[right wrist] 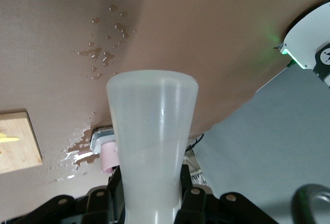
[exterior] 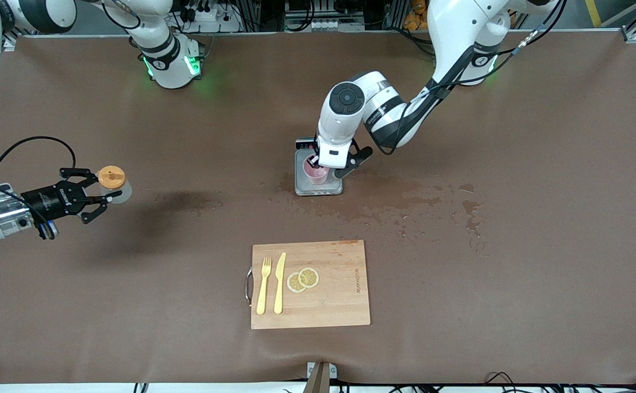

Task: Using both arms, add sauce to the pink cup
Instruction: 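Release the cup and withdraw the left gripper while the right gripper brings the bottle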

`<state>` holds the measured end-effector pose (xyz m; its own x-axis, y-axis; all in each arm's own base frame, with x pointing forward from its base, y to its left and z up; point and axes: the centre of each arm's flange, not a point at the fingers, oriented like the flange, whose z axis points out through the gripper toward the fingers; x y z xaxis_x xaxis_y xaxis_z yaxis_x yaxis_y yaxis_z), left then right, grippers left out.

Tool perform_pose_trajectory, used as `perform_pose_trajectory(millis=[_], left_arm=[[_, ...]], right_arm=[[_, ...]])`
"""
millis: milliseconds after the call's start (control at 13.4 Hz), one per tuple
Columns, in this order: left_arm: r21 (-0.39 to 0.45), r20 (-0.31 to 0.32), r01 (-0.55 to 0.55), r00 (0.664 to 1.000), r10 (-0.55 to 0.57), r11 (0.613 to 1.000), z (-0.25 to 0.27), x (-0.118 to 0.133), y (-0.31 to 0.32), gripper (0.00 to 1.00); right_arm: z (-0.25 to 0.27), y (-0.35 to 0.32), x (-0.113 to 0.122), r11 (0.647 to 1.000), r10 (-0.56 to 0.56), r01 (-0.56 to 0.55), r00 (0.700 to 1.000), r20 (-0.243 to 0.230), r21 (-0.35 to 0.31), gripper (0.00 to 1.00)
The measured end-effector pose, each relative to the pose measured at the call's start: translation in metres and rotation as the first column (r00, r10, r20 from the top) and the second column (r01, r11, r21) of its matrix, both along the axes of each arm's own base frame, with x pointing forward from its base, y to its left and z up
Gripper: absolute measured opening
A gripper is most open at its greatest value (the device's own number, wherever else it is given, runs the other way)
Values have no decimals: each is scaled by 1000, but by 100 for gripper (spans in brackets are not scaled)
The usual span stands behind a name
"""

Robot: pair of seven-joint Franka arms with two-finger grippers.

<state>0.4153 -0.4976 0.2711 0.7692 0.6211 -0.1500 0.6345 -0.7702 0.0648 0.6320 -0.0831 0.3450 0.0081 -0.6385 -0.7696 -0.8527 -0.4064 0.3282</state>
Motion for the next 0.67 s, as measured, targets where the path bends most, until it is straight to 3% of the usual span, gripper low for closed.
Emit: perform_pose_trajectory(millis=[224,449,673], left_arm=[[-19,31,-18,999,18,1000,20,14,3,73],[-6,97,-44,994,44,999,75,49,36,100],[42,174,3,985,-10,999,139,90,104,100]], right_arm=[[25,37,4,994,44,-42,999,15,-100,45],[40,62,7,981,51,-47,999,18,-188,44],[46,92,8,968,45,-44,999,-2,-246,44]])
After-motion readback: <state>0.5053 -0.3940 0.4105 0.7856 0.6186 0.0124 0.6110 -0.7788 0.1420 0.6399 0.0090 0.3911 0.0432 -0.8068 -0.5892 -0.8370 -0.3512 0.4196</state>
